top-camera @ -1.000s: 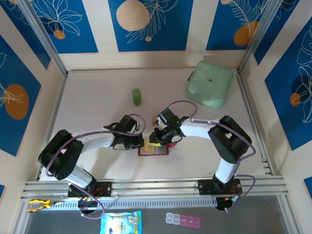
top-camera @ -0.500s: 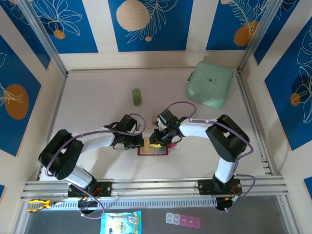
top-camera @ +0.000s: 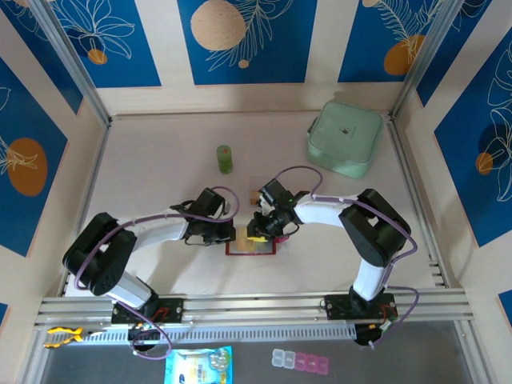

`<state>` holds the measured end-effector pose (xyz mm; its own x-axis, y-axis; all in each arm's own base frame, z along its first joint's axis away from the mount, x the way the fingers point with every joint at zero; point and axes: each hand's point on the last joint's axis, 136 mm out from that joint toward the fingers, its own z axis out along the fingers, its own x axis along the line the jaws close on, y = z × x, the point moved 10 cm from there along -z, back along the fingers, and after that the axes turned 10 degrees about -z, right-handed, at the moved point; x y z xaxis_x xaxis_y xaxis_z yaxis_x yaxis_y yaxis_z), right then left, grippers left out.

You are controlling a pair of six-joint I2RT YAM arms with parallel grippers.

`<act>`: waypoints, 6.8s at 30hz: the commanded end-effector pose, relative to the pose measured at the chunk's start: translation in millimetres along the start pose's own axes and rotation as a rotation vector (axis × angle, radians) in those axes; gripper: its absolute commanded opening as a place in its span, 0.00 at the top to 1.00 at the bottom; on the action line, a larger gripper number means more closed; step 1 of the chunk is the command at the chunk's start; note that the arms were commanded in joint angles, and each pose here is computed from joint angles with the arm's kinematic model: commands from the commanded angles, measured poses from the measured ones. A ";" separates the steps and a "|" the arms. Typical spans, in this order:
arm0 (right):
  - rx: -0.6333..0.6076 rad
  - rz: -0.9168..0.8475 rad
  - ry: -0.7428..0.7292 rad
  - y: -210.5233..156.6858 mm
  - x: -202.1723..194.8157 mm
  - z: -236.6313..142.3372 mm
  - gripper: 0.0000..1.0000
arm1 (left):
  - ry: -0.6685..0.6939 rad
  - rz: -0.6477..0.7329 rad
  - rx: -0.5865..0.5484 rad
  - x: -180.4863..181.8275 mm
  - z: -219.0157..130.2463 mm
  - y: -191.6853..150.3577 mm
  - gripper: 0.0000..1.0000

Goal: Take the credit cards out of the card holder

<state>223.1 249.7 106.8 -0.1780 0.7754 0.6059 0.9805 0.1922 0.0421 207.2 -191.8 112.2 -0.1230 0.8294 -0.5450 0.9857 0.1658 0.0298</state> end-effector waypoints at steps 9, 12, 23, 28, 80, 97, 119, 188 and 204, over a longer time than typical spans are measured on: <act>-0.029 -0.031 0.020 -2.1 7.6 -11.7 0.75 | 0.016 0.015 -0.009 -8.0 -10.9 1.3 0.98; -0.038 -0.026 0.028 -2.5 6.7 -14.4 0.75 | -0.007 0.018 -0.006 -12.9 -13.2 2.5 0.97; -0.045 0.001 0.043 -4.8 -0.5 -17.0 0.74 | -0.035 0.025 0.044 -18.7 -2.1 -1.2 0.98; -0.032 0.009 0.045 -4.9 -2.6 -13.7 0.74 | 0.005 0.025 0.036 -14.2 -0.9 -1.5 0.99; -0.057 0.083 0.162 -6.3 -22.8 -8.3 0.89 | 0.073 0.014 0.053 -5.0 2.7 -4.1 0.99; -0.087 0.031 0.086 -14.8 -25.7 -38.5 0.94 | 0.071 0.026 0.041 -7.3 -5.9 -5.7 0.97; -0.110 -0.406 -0.094 -0.2 0.7 -114.8 0.99 | 0.043 0.056 -0.029 -16.9 -28.2 -3.1 0.91; 0.111 -1.372 -0.383 109.5 27.8 -133.4 0.89 | 0.074 0.032 -0.056 4.1 -36.1 -8.9 0.90; -0.224 -0.763 -0.194 55.8 55.9 -121.1 0.88 | 0.071 0.031 -0.027 7.0 -24.9 -7.8 0.91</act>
<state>280.6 228.1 230.0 -0.9080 0.4130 0.0702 0.3883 0.7669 0.5110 195.3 -175.3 134.9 -0.1183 0.8680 -0.4823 0.9825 0.1728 0.0700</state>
